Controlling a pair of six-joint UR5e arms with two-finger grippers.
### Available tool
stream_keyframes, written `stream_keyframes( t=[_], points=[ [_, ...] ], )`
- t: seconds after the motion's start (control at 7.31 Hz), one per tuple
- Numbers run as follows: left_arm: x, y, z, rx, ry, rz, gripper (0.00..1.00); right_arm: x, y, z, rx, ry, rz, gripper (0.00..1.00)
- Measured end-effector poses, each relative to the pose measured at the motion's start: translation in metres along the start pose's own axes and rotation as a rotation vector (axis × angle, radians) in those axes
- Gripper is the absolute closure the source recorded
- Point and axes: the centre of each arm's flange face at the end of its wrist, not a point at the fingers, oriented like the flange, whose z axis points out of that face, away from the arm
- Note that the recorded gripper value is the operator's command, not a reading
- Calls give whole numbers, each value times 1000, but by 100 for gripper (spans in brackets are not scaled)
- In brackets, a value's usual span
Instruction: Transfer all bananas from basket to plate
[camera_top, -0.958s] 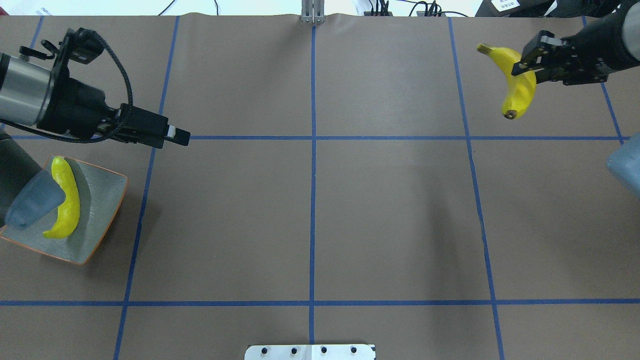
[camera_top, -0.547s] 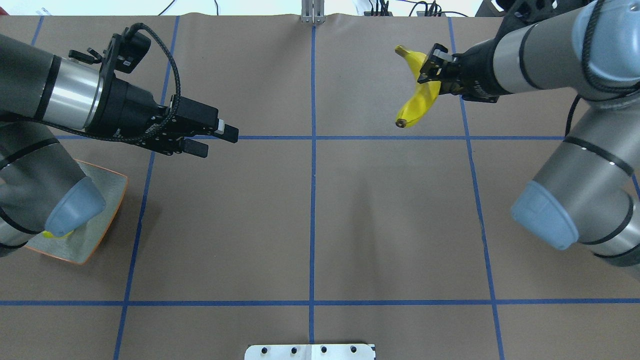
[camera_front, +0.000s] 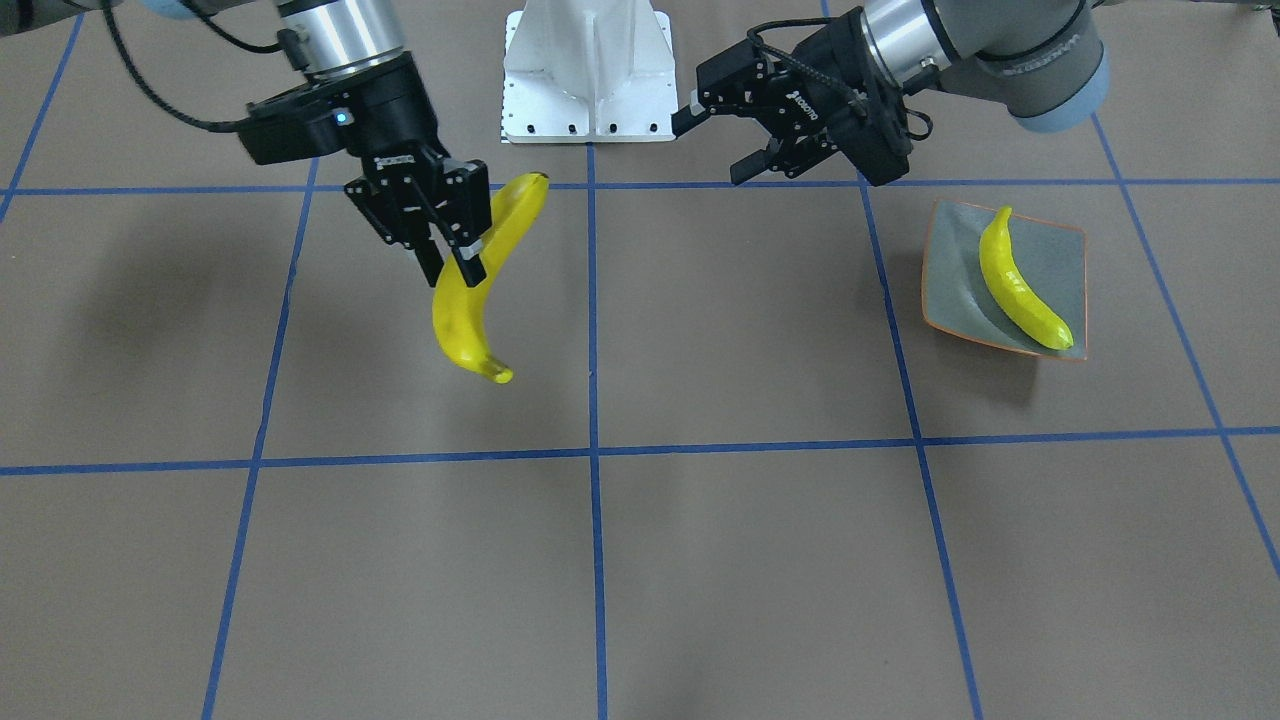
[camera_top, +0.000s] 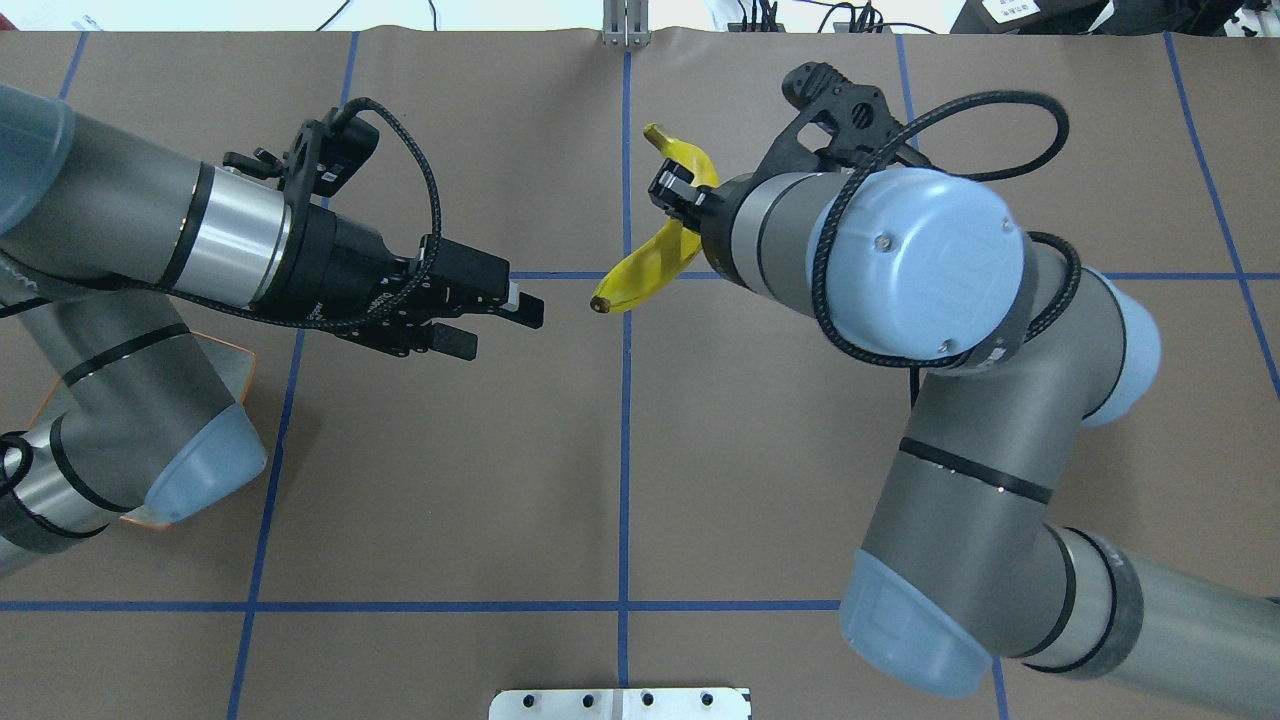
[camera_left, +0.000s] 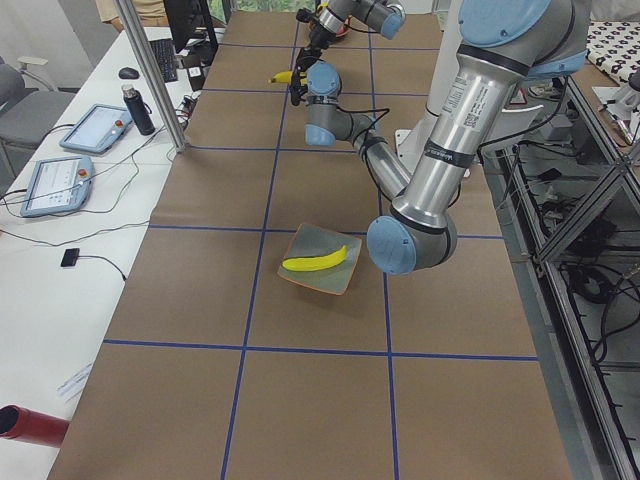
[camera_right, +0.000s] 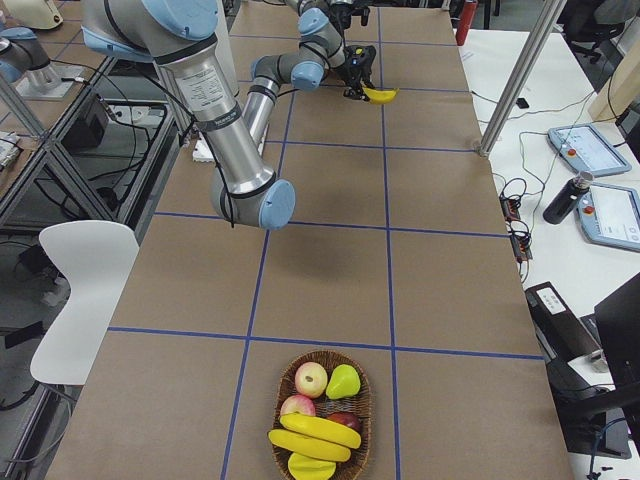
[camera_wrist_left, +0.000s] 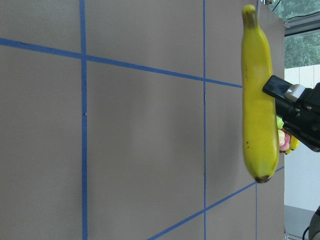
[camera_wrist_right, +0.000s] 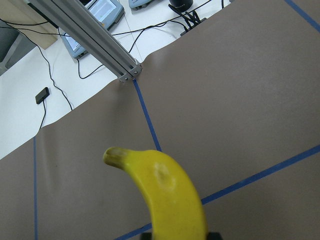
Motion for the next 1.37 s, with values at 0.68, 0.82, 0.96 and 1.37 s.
stream_keyframes(
  t=[0.68, 0.82, 0.96, 1.37],
  points=[
    [14, 9, 10, -20, 22, 4, 11, -13, 51, -8, 23, -26, 12, 100],
    [14, 8, 10, -14, 24, 8, 21, -14, 53, -10, 18, -30, 12, 100],
    [14, 8, 10, -7, 26, 16, 22, -16, 56, -12, 13, -37, 12, 100],
    [15, 6, 12, -3, 26, 40, 22, -20, 61, -23, -5, -62, 15, 100]
  ],
)
